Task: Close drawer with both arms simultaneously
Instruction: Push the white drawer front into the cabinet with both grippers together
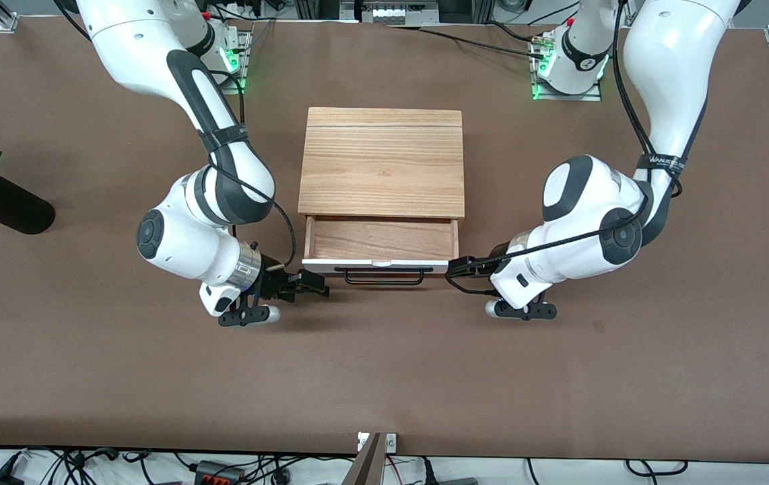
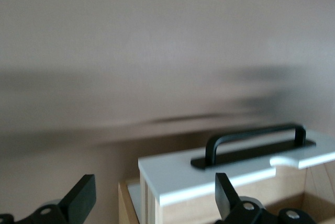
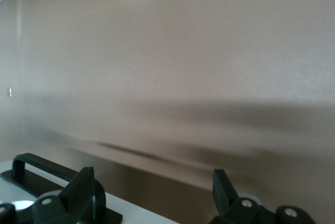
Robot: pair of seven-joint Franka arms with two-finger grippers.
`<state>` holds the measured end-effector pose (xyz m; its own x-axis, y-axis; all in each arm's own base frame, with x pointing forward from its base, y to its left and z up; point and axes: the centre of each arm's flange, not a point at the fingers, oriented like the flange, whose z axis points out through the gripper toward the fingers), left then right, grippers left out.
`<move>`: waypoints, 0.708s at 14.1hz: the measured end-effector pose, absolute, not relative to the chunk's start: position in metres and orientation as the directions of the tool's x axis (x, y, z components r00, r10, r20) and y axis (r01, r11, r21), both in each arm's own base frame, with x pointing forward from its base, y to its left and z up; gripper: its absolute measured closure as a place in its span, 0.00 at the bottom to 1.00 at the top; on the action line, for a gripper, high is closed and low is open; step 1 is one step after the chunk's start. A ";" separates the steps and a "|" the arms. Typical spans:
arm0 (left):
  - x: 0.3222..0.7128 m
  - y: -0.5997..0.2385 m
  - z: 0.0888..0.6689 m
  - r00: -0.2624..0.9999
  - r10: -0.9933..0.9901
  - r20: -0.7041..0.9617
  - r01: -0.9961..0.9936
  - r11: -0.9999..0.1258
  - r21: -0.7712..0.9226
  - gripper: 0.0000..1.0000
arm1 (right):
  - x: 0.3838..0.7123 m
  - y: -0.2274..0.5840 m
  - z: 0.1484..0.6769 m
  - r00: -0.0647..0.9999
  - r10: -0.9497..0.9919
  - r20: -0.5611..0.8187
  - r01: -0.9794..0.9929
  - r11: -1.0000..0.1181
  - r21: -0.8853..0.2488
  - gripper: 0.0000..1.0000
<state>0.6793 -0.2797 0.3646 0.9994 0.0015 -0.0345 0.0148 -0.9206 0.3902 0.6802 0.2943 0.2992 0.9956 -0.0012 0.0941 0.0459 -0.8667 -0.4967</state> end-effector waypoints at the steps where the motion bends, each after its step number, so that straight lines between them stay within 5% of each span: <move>1: 0.683 -0.279 0.362 0.999 -0.031 0.013 -0.034 -0.928 0.370 0.00 | 0.677 0.298 0.295 0.996 0.005 0.086 0.047 -0.868 -0.494 0.00; 10: 0.670 -0.305 0.306 0.986 -0.165 -0.026 -0.145 -0.924 0.354 0.00 | 0.660 0.305 0.277 0.999 0.045 0.008 0.043 -0.872 -0.487 0.00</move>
<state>0.6704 -0.3052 0.3057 0.9860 -0.1649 -0.0261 -0.1452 -0.9241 0.3536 0.6601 0.3045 0.2774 0.9990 0.0448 0.0083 0.0432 -0.8722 -0.4872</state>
